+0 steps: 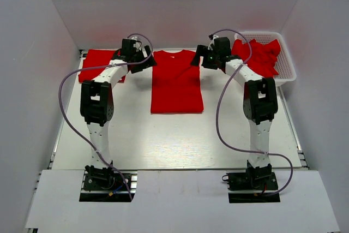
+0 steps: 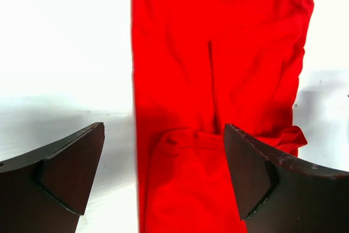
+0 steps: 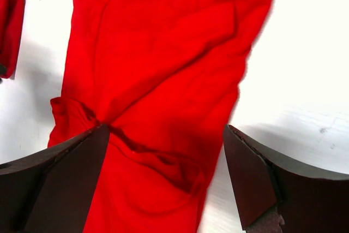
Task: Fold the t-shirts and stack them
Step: Fold the folded rectangular tshirt in 1/3 of the way, then grab one side of the 2/3 rectangular tshirt with both arms, then fold the long partially folded tshirt into a neat square, then smooth out wrinkles on the folded tshirt
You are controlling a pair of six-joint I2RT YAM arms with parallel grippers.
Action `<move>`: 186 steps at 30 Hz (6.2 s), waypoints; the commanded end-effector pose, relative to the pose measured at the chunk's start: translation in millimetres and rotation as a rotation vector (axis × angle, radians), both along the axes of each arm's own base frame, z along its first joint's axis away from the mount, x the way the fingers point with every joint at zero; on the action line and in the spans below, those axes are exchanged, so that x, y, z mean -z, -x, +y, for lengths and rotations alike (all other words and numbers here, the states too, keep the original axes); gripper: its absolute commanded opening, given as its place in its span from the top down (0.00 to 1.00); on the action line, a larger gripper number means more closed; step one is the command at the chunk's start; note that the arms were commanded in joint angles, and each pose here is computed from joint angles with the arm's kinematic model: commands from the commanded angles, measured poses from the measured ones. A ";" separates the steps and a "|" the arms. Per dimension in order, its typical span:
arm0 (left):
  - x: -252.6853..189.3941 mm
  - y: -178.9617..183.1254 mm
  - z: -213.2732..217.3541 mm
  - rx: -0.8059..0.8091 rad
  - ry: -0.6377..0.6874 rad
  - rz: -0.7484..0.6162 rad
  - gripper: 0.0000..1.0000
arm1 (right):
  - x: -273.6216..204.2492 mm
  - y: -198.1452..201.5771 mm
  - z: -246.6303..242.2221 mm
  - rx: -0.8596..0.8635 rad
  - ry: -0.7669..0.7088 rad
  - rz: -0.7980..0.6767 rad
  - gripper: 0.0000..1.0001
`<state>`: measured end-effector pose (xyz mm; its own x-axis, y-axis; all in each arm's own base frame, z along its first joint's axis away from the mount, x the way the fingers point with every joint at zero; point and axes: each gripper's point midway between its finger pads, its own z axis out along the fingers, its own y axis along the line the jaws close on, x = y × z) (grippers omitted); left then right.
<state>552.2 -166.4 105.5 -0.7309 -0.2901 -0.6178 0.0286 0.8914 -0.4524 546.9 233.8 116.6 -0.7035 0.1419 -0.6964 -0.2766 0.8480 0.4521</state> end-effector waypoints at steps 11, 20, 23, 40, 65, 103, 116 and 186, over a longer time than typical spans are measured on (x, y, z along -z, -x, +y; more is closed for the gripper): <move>-13.6 121.1 4.7 0.100 -0.044 0.010 0.00 | -5.6 129.7 -26.7 -0.078 0.019 0.021 0.10; 33.9 198.8 -0.1 0.162 -0.083 0.095 0.00 | 42.8 206.4 -31.8 -0.142 -0.035 0.137 0.10; 44.8 206.8 -5.8 0.181 -0.098 0.115 0.00 | 52.0 214.1 -30.8 -0.156 -0.047 0.167 0.10; 105.1 224.0 -16.5 0.232 -0.145 0.224 0.28 | 92.4 222.4 -15.9 -0.188 -0.089 0.266 0.15; 59.0 300.4 -19.5 0.304 -0.036 0.218 1.00 | 67.6 297.0 -30.3 -0.240 -0.069 0.211 1.00; -90.6 170.6 32.3 -0.285 -0.245 -0.033 1.00 | -94.3 174.2 -20.5 -0.139 0.023 -0.112 1.00; -56.6 118.9 19.5 -0.225 -0.245 0.032 1.00 | -64.6 128.6 -15.8 -0.134 0.002 -0.016 1.00; -1.9 17.6 -22.2 0.126 -0.151 -0.195 1.00 | 13.0 20.7 17.4 -0.179 -0.178 -0.061 1.00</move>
<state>530.8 -181.2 54.1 -0.6953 -0.0783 -0.7144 0.1673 0.9491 -0.2669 521.4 241.8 60.4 -0.7673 0.1293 -0.6282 -0.3494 0.7371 0.5785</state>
